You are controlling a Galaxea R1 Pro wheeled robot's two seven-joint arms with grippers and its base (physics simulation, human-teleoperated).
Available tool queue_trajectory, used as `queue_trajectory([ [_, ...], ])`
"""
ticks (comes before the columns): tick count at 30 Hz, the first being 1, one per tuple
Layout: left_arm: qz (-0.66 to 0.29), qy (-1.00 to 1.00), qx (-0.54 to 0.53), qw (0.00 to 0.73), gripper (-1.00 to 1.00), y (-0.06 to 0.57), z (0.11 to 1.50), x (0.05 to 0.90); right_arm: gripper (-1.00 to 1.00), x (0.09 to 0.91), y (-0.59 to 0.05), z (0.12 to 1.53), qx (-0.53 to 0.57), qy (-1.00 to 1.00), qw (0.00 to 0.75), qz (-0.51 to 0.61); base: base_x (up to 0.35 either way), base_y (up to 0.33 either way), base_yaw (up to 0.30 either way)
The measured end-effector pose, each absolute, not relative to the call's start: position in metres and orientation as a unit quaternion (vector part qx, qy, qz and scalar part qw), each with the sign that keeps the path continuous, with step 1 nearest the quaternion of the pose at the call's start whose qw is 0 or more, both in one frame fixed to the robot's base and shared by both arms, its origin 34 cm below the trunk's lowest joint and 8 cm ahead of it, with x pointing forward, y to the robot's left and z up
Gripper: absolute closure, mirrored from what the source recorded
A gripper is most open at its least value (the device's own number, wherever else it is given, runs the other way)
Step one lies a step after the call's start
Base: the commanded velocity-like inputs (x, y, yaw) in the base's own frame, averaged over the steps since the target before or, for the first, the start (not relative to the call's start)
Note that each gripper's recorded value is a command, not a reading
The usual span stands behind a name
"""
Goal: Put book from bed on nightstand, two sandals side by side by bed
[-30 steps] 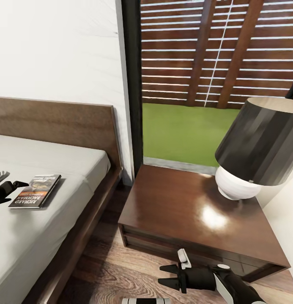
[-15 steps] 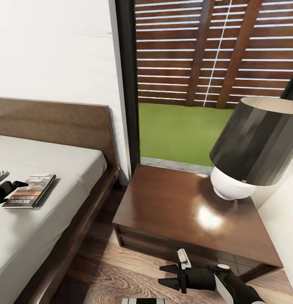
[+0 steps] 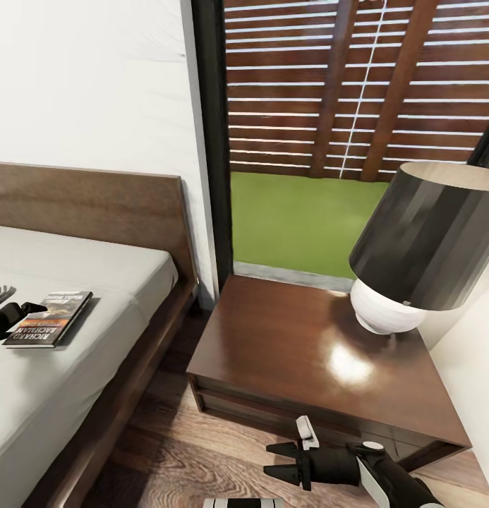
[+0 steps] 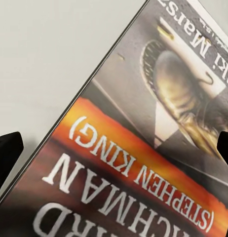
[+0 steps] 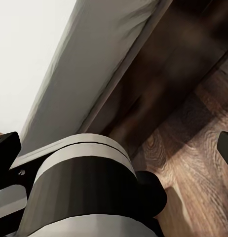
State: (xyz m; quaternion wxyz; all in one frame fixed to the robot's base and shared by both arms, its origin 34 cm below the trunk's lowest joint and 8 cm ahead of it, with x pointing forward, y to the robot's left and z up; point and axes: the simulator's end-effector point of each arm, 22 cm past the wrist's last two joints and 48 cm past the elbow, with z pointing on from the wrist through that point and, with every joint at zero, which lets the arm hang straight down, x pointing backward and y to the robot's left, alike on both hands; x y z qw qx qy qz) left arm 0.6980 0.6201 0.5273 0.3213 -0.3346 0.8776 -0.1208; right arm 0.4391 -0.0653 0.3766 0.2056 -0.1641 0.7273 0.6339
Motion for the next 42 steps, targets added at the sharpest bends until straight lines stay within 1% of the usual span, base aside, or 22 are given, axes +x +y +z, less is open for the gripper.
queue_trajectory([
  [14, -0.121, 0.878, -0.335, 0.321, -1.0, 0.6201, 0.5273, 0.698, -1.0, 0.4391, -0.0653, 0.3766, -0.164, 0.727, 0.206, 0.634, 0.0, -0.002, 0.0],
  [27, -0.121, 0.878, -0.335, 0.321, -1.0, 0.6199, 0.5272, 0.6981, -1.0, 0.4393, -0.0653, 0.3766, -0.165, 0.727, 0.206, 0.634, 0.0, -0.087, 0.0],
  [42, -0.119, 0.879, -0.334, 0.321, -1.0, 0.6206, 0.5271, 0.6976, -1.0, 0.4389, -0.0652, 0.3762, -0.165, 0.728, 0.206, 0.633, 0.0, -0.012, 0.0],
])
